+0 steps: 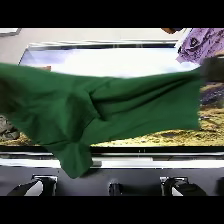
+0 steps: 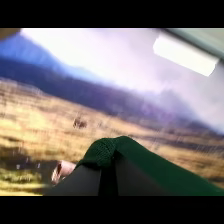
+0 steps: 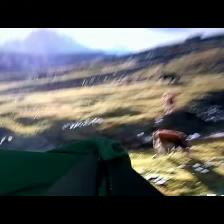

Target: Fold the clothes and pants, and hang the long-sleeved shirts on hangers.

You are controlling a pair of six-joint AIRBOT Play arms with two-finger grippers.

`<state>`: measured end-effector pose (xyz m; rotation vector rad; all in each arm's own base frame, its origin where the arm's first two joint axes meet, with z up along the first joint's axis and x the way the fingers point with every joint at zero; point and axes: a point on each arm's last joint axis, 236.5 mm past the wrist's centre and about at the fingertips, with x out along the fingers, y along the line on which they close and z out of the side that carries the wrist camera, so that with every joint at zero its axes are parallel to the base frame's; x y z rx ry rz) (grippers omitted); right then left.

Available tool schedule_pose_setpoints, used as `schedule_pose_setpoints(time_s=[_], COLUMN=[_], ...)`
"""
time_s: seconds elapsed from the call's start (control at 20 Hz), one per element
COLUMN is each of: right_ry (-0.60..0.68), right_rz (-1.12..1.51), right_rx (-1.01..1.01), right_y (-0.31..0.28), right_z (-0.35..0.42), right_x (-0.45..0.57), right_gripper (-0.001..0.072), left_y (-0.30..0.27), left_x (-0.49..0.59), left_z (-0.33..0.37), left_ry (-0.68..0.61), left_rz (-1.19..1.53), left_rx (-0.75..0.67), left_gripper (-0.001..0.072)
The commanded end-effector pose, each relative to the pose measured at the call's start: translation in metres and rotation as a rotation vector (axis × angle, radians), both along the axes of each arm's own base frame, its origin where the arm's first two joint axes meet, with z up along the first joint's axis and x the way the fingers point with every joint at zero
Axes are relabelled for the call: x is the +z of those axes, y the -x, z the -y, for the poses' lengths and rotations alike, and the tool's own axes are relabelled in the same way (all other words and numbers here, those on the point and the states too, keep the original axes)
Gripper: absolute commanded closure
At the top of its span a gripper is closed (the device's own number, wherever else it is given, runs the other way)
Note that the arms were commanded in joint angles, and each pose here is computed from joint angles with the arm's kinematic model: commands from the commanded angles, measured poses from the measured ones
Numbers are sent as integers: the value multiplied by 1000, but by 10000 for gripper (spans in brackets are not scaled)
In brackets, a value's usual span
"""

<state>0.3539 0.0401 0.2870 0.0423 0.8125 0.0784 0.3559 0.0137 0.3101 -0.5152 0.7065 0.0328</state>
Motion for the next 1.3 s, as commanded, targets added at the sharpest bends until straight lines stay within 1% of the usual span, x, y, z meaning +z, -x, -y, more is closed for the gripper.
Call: schedule_pose_setpoints(time_s=[0.0, 0.15, 0.3, 0.4, 0.45, 0.55, 0.6, 0.65, 0.7, 0.75, 0.85, 0.9, 1.0, 1.1, 1.15, 1.2, 1.25], right_ry=[-124, -138, -186, -226, -241, -261, -267, -267, -258, -238, -220, -280, -384, -498, -536, -571, -592], right_rz=[-393, -565, -579, -556, -534, -495, -492, -500, -512, -519, -519, -498, -493, -565, -606, -631, -642], right_rx=[91, 61, 26, 7, -14, -48, -57, -64, -55, -32, 3, -8, 14, -15, -30, -30, -24], right_y=[-45, -102, -148, -166, -174, -185, -185, -183, -177, -170, -155, -151, -134, -105, -93, -84, -79], right_z=[-49, -57, -69, -76, -76, -74, -69, -59, -46, -26, 16, 31, 56, 70, 71, 67, 60], right_x=[-120, -237, -327, -358, -363, -358, -350, -339, -328, -314, -289, -275, -266, -289, -305, -321, -333], right_gripper=[682, 682, 681, 678, 660, 551, 461, 335, 287, 287, 290, 290, 289, 278, 258, 222, 222], left_y=[-45, -89, -123, -136, -141, -147, -149, -148, -145, -139, -113, -97, -66, -32, -14, 0, 12], left_x=[-137, -264, -360, -391, -397, -391, -381, -368, -352, -337, -310, -299, -289, -295, -301, -306, -311], left_z=[9, 19, 34, 42, 43, 40, 35, 27, 18, 7, -15, -25, -42, -49, -47, -42, -36], left_ry=[29, 51, 81, 108, 120, 121, 122, 126, 127, 116, 96, 96, 110, 134, 155, 179, 206], left_rz=[-333, -507, -587, -598, -592, -563, -549, -540, -533, -524, -541, -552, -557, -574, -587, -595, -601], left_rx=[-96, -98, -93, -86, -79, -68, -63, -57, -53, -63, -96, -96, -50, -1, 15, 27, 37], left_gripper=[693, 692, 692, 691, 691, 684, 592, 382, 197, 109, 94, 94, 94, 95, 95, 94, 95])
